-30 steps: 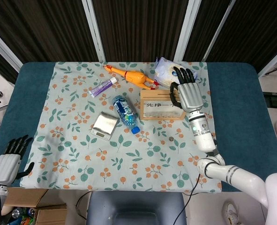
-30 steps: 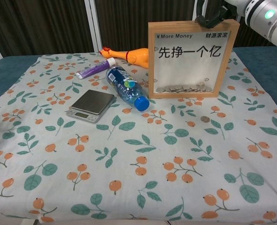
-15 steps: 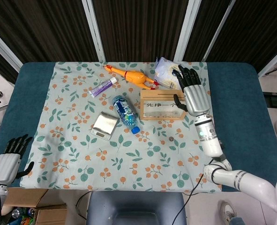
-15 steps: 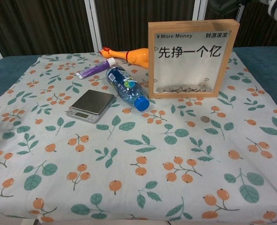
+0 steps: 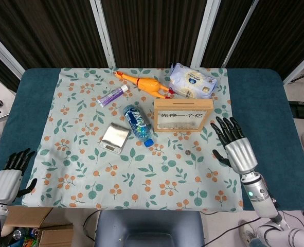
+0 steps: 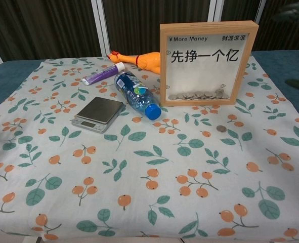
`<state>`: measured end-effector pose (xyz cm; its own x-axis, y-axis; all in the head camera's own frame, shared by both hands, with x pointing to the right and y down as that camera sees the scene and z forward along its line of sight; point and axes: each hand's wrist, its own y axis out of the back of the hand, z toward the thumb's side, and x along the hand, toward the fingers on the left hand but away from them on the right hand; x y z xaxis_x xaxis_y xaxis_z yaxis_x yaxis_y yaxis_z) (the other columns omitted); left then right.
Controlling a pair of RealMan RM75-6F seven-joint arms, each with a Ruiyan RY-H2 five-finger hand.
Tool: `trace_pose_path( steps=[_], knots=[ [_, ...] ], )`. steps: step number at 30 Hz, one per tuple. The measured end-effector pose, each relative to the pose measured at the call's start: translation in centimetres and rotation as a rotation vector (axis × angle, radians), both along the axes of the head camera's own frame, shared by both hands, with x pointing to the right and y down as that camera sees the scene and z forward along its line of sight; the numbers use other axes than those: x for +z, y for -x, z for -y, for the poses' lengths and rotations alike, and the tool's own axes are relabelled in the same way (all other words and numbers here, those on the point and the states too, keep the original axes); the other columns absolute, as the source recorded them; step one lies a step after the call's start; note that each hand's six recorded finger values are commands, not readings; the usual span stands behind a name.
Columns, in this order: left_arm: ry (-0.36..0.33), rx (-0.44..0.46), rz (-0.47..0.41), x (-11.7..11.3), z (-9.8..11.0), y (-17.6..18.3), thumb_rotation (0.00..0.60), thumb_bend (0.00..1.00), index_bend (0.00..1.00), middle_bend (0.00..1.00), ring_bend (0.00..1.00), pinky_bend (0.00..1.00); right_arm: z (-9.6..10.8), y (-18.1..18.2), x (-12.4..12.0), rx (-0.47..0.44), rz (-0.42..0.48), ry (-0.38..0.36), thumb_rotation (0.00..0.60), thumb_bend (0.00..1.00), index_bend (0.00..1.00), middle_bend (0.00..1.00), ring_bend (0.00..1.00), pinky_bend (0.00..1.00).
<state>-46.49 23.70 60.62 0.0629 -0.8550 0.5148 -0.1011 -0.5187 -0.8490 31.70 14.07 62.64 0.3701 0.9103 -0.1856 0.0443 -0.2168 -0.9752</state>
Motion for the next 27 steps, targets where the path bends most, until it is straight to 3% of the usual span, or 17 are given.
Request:
trace_pose_path(
  steps=[7,20,22,27],
  knots=[
    [-0.019,0.0,0.024,-0.1,0.3,0.1,0.6,0.37,0.0,0.0,0.0,0.0,-3.2,-1.7,5.9,0.017,-0.128,0.152,0.6,0.41,0.0,0.04,0.0,0.0],
    [-0.012,-0.014,0.037,0.4,-0.1,0.5,0.6,0.37,0.0,0.0,0.0,0.0,-3.2,3.1,10.9,0.025,-0.132,0.191,0.6,0.4,0.0,0.04,0.0,0.0],
    [-0.011,-0.014,0.037,0.4,-0.1,0.5,0.6,0.37,0.0,0.0,0.0,0.0,-3.0,4.0,11.5,0.027,-0.124,0.197,0.6,0.4,0.05,0.04,0.0,0.0],
    [0.0,-0.015,0.039,0.6,-0.2,0.5,0.6,0.37,0.0,0.0,0.0,0.0,-2.8,5.6,12.6,0.038,-0.107,0.221,0.6,0.4,0.32,0.04,0.0,0.0]
  ],
)
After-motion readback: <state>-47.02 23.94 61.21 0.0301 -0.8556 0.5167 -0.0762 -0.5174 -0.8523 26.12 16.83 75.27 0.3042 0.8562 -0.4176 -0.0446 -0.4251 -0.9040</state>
